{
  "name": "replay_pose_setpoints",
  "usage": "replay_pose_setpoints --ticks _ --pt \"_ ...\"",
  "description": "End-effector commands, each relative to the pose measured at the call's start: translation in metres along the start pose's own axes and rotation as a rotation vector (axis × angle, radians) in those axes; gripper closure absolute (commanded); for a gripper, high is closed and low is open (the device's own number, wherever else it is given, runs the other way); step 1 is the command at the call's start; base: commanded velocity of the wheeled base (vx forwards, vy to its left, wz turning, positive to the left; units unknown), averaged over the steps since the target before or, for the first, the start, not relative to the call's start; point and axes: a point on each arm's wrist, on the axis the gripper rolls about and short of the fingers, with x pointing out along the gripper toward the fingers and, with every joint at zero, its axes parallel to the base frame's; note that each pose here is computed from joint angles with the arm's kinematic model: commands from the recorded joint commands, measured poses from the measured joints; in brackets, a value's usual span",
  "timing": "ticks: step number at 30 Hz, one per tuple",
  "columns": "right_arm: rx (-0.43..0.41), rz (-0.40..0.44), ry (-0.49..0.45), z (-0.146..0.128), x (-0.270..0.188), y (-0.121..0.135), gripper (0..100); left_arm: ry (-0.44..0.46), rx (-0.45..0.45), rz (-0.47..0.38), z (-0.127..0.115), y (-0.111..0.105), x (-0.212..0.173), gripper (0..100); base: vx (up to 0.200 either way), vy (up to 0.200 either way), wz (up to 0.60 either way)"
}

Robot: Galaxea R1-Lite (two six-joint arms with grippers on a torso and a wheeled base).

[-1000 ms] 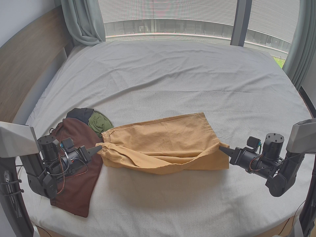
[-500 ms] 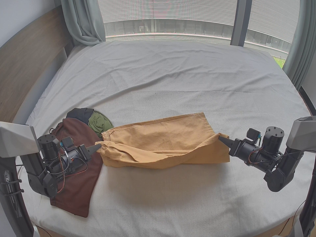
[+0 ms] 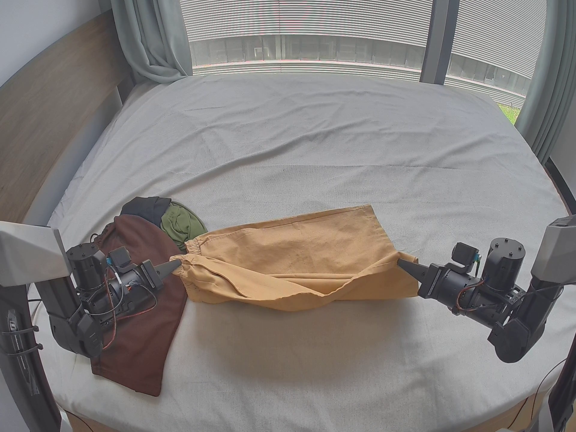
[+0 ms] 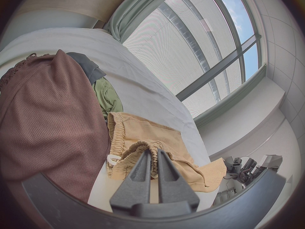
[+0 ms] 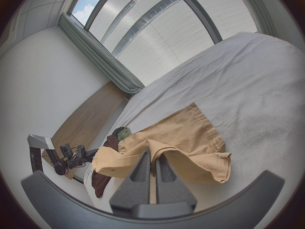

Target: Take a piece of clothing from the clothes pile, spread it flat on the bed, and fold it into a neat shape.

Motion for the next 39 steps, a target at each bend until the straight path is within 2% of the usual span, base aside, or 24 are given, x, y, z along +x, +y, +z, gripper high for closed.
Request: replay_pose_setpoints --ticks 1,9,22,28,39 --pt "-0.006 0.016 -0.002 0.0 -0.002 0.008 100 0.001 -0.003 0.003 0.0 0.001 0.0 100 0.0 0.0 0.0" --pt "-0.014 0.033 -0.015 0.003 -0.003 0.014 100 0.008 -0.009 0.009 -0.003 0.004 0.002 100 0.0 0.0 0.0" --pt "-0.019 0.01 -0.097 0.025 0.007 0.0 100 0.008 -0.01 0.014 -0.003 0.008 0.003 100 0.0 0.0 0.0" --pt "-0.024 0.004 -0.133 0.04 0.034 -0.01 100 -0.01 -0.008 0.032 -0.002 0.007 0.004 100 0.0 0.0 0.0" --pt "-0.017 -0.015 -0.154 0.049 0.065 -0.03 100 -0.051 -0.016 0.032 0.004 0.003 0.011 100 0.0 0.0 0.0"
